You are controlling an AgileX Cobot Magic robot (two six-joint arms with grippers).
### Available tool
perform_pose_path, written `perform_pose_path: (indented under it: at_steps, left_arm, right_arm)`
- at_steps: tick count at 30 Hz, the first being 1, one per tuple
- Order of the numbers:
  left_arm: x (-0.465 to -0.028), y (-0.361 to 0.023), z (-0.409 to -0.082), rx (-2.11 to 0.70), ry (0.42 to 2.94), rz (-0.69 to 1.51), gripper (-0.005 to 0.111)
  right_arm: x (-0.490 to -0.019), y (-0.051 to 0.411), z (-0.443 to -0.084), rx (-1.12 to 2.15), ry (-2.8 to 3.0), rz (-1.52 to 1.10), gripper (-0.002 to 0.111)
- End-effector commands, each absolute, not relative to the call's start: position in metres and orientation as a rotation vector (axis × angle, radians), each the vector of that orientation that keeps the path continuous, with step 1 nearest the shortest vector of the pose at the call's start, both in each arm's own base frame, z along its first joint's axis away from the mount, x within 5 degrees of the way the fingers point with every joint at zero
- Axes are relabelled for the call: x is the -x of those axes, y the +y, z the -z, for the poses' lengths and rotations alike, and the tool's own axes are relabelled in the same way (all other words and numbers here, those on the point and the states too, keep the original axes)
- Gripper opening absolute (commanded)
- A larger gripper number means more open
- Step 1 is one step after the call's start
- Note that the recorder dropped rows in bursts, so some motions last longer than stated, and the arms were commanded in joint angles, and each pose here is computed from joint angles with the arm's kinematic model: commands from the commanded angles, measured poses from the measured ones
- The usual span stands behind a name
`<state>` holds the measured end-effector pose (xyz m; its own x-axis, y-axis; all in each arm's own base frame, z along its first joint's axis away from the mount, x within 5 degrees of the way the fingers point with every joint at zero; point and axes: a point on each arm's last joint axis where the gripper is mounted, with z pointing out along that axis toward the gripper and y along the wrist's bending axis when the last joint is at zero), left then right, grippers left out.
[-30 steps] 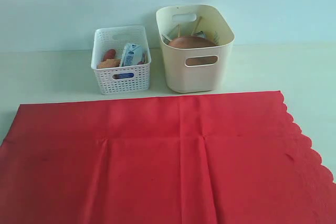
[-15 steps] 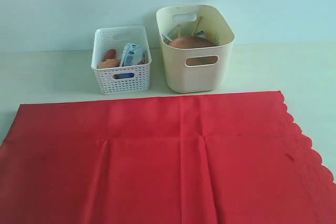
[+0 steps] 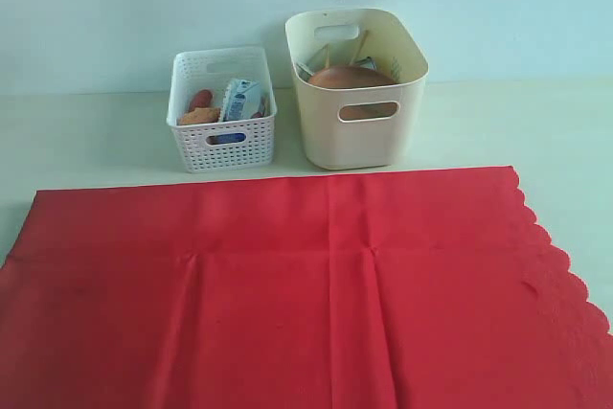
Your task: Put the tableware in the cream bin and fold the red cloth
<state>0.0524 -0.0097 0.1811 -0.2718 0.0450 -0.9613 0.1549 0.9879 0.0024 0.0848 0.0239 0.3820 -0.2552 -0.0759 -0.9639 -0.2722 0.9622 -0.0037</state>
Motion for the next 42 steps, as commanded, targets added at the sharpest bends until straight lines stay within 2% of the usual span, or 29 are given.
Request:
perform_pose_path:
  at_steps: [1,11,20,29,36,42]
  left_arm:
    - [-0.052,-0.009,-0.181,-0.141,1.834,0.104,0.000]
    - [-0.052,-0.009,-0.181,-0.141,1.834,0.104,0.000]
    - [-0.052,-0.009,-0.181,-0.141,1.834,0.104,0.000]
    - [-0.052,-0.009,-0.181,-0.141,1.834,0.104,0.000]
    - [-0.052,-0.009,-0.181,-0.141,1.834,0.104,0.000]
    - [-0.052,-0.009,-0.181,-0.141,1.834,0.104,0.000]
  right_arm:
    - [-0.061,0.021,-0.380,0.264,1.782,-0.190,0.000]
    - [-0.039,0.019,-0.344,0.270,1.792,-0.192,0.000]
    - [-0.056,0.024,-0.318,0.160,1.742,-0.319,0.000]
    - [-0.056,0.023,-0.313,0.187,1.773,-0.291,0.000]
    - [-0.064,0.021,-0.282,0.257,1.829,-0.193,0.000]
    - [-0.065,0.022,-0.279,0.247,1.831,-0.201,0.000]
